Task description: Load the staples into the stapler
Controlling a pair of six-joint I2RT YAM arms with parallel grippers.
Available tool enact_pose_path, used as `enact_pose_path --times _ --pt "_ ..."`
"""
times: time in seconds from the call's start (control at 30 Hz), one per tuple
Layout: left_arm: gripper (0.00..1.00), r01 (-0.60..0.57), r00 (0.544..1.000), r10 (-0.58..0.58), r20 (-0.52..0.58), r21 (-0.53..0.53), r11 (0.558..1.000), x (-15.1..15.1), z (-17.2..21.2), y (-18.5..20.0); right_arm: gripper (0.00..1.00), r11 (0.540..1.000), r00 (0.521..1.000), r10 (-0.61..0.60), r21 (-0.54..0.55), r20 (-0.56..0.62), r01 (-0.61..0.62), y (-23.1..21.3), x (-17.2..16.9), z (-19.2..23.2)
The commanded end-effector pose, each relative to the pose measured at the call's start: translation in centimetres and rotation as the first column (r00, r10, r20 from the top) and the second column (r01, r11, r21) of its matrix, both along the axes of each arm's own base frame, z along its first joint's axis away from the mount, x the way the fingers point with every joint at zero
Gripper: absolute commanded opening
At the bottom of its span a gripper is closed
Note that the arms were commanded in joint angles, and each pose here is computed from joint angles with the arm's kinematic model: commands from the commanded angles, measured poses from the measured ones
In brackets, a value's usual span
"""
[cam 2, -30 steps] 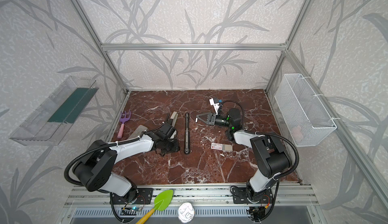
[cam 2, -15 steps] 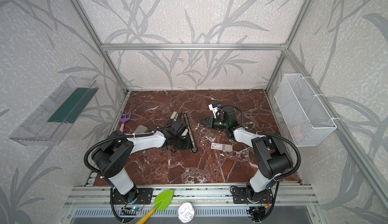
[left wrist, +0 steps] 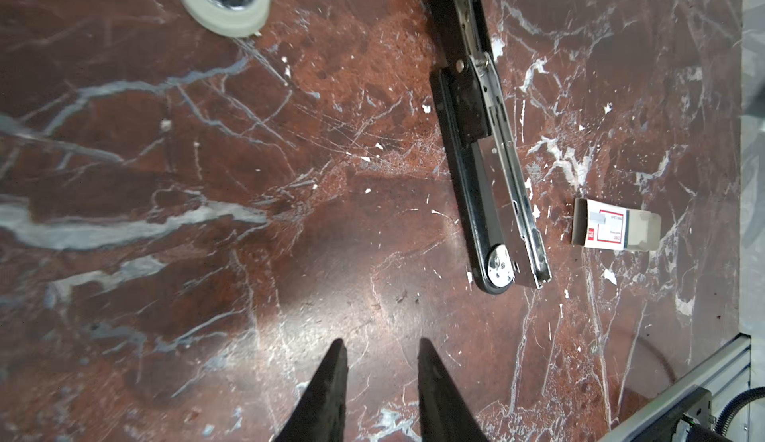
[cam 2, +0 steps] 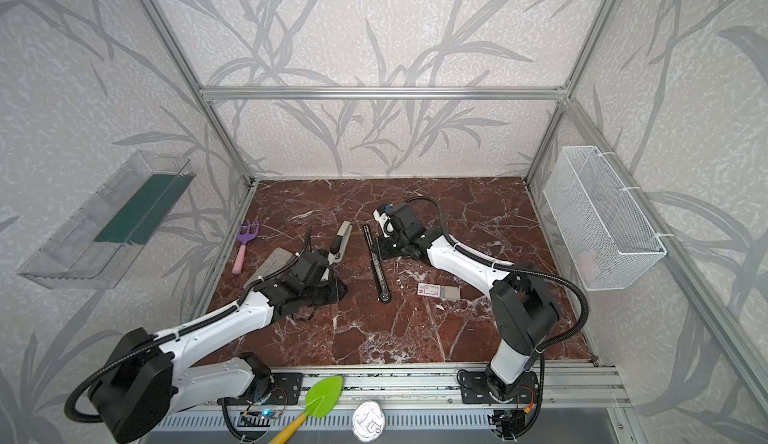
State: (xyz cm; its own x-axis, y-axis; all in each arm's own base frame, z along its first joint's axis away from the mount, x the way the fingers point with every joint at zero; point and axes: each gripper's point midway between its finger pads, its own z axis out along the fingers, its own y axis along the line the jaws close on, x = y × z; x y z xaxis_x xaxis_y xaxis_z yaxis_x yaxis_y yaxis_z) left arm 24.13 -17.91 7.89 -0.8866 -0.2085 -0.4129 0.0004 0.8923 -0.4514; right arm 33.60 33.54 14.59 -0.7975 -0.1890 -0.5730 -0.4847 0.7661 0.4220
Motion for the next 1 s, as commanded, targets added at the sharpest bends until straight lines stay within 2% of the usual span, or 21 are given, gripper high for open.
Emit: enact_pose_path --times 0.0,0.17,0.37,0.5,0.97 --pt "0.32 -0.068 0.998 0.067 0.009 0.017 0.998 0.1 0.3 1.6 0.15 0.972 0.999 -0.052 -0.231 0.002 0.051 -1.7 0.0 -3.3" --pt "0.32 -0.075 0.997 0.075 -0.004 0.003 0.997 -0.2 -0.2 1.9 0.15 0.949 0.998 -0.064 -0.307 0.022 0.068 -1.0 0.3 -4.3" --pt "0.32 -0.059 0.998 0.059 0.012 -0.027 0.998 -0.1 0.1 1.6 0.15 0.939 0.997 -0.071 -0.336 0.026 0.076 -0.5 0.7 -5.3" --pt "0.33 -0.036 0.999 0.037 0.017 -0.064 0.997 -0.2 0.3 0.9 0.15 0.938 0.996 -0.087 -0.334 0.03 0.092 -0.4 1.1 -5.5" --pt "0.34 -0.031 0.999 0.031 0.004 -0.08 0.996 -0.3 -0.2 0.8 0.15 0.94 0.996 -0.089 -0.328 0.03 0.094 1.0 1.8 -6.5"
